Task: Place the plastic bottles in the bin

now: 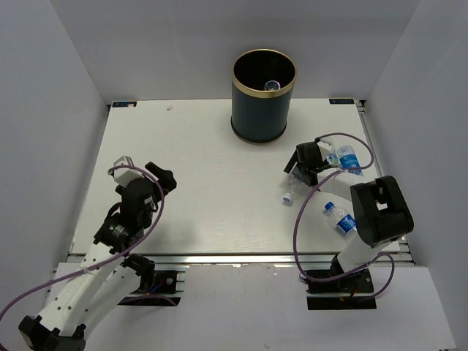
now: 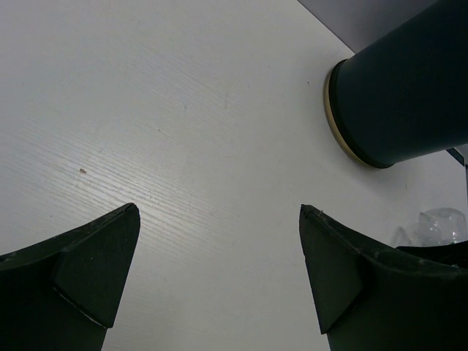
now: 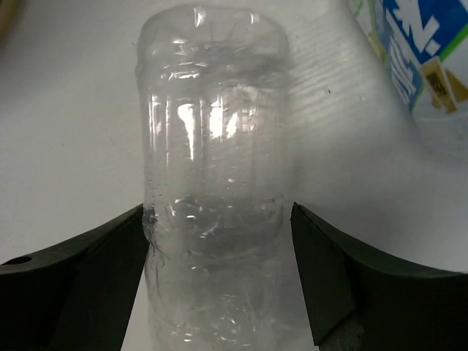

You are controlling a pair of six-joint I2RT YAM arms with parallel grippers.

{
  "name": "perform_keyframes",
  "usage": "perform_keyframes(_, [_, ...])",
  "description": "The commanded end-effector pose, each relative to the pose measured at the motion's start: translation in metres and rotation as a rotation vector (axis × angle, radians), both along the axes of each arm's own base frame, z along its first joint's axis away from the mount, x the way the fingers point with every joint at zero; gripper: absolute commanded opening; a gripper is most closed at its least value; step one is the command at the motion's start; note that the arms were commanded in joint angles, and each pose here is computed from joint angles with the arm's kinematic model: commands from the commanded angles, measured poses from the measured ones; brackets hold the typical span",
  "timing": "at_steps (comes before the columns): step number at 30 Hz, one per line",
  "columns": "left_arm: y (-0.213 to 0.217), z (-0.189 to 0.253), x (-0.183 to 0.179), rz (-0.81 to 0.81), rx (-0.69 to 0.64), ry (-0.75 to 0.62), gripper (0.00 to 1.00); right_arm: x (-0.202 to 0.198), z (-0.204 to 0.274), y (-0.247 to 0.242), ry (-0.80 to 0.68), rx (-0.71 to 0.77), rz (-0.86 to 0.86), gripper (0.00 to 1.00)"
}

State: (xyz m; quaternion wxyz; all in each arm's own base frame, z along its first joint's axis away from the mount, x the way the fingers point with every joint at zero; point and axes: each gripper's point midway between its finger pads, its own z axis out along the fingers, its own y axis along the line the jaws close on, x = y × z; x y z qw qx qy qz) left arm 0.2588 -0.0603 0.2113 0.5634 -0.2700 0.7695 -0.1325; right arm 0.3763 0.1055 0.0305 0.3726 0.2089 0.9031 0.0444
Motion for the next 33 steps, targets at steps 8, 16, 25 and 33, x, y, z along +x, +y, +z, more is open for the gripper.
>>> perform_keyframes(8, [0.008, 0.001, 0.007, 0.043, 0.042, -0.012, 0.98, 0.065, 0.200, 0.034, -0.561, 0.048, 0.218, 0.55])
perform_keyframes(16, [0.001, 0.007, 0.026, 0.054, 0.048, -0.043, 0.98, 0.094, 0.396, 0.037, -1.018, -0.120, 0.290, 0.54])
perform_keyframes(25, [-0.001, 0.019, 0.031, 0.054, 0.040, -0.073, 0.98, 0.202, 0.470, 0.092, -1.140, -0.144, 0.281, 0.64])
perform_keyframes(33, [-0.001, 0.018, 0.028, 0.027, 0.074, -0.043, 0.98, 0.204, 0.472, 0.099, -1.141, -0.216, 0.249, 0.89])
